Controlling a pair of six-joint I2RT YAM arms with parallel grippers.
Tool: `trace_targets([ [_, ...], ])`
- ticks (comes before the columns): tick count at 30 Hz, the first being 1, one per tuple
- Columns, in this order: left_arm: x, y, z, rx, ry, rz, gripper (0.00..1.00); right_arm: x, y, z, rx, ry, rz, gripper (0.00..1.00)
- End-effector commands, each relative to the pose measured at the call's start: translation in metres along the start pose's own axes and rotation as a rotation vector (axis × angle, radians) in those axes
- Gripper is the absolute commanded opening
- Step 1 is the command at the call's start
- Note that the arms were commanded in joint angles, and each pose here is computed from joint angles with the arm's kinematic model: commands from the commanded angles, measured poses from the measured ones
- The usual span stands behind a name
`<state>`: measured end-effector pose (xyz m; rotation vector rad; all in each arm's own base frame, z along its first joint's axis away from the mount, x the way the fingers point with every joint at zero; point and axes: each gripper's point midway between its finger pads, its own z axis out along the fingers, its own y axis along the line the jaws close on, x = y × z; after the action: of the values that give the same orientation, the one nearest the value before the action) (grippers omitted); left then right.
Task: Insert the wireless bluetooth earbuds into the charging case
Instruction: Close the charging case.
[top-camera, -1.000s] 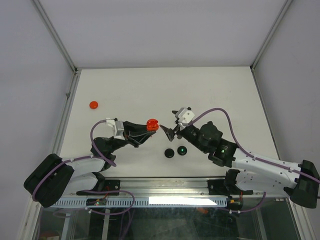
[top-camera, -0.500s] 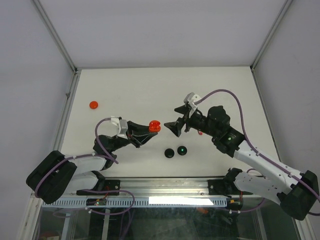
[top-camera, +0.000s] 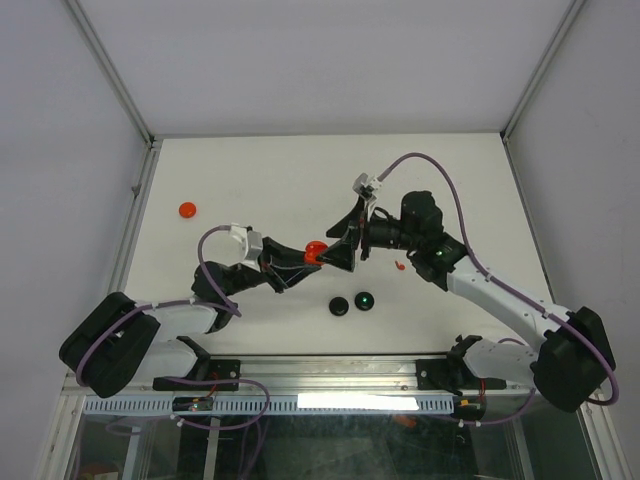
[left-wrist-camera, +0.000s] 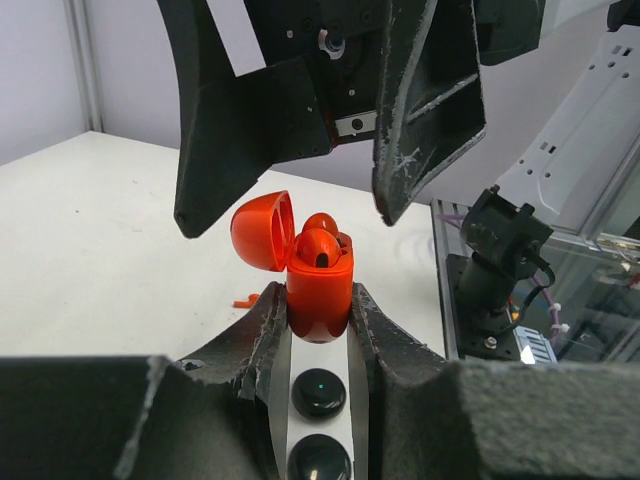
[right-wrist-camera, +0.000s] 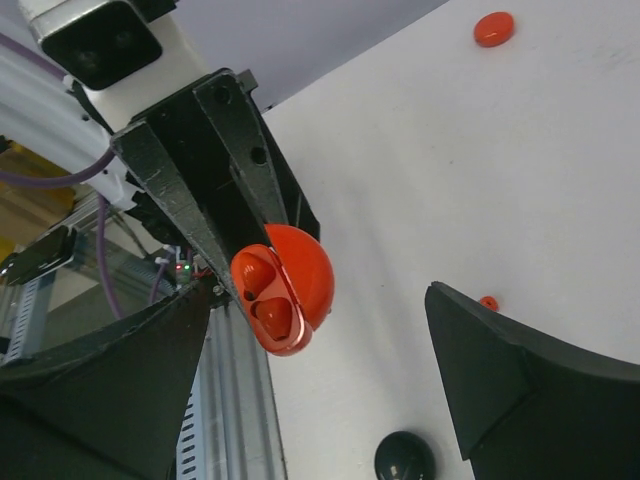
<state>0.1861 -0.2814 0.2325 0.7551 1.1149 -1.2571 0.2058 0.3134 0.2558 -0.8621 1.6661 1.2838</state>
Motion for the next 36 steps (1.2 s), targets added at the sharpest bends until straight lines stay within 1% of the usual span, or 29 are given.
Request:
trace_targets([
  [1,-0.019,-0.005,0.008,0.05,-0.049,0.012,0.0,-0.033,0.037,0.002,-0.189,-0.053,0.0,0.92],
  [6,-0.014,0.0,0.009,0.026,-0.04,-0.033,0.0,-0.03,0.046,0.002,-0.262,-0.031,0.017,0.91],
  [11,-0.007,0.009,0.009,-0.026,-0.021,-0.093,0.0,-0.028,0.055,-0.004,-0.31,-0.019,-0.006,0.9],
  [15,-0.001,0.018,0.008,-0.08,-0.003,-0.134,0.0,-0.025,0.053,-0.009,-0.292,-0.017,-0.032,0.9],
  [20,0.014,0.031,0.008,-0.143,0.064,-0.192,0.0,-0.022,0.05,-0.015,-0.27,-0.014,-0.051,0.9],
  [24,0.017,0.035,0.008,-0.169,0.066,-0.223,0.0,-0.021,0.049,-0.018,-0.263,-0.012,-0.062,0.9],
  [27,0.022,0.045,0.009,-0.214,0.086,-0.258,0.0,-0.019,0.033,-0.018,-0.159,-0.017,-0.066,0.9],
  [31,0.038,0.06,0.013,-0.29,0.158,-0.339,0.0,-0.018,-0.013,-0.023,0.127,-0.051,-0.059,0.9],
  [33,0.039,0.066,0.019,-0.303,0.168,-0.368,0.0,-0.014,-0.034,-0.029,0.253,-0.054,-0.042,0.91],
  [36,0.041,0.08,0.023,-0.382,0.161,-0.448,0.0,0.0,-0.059,-0.037,0.389,-0.04,-0.005,0.91],
])
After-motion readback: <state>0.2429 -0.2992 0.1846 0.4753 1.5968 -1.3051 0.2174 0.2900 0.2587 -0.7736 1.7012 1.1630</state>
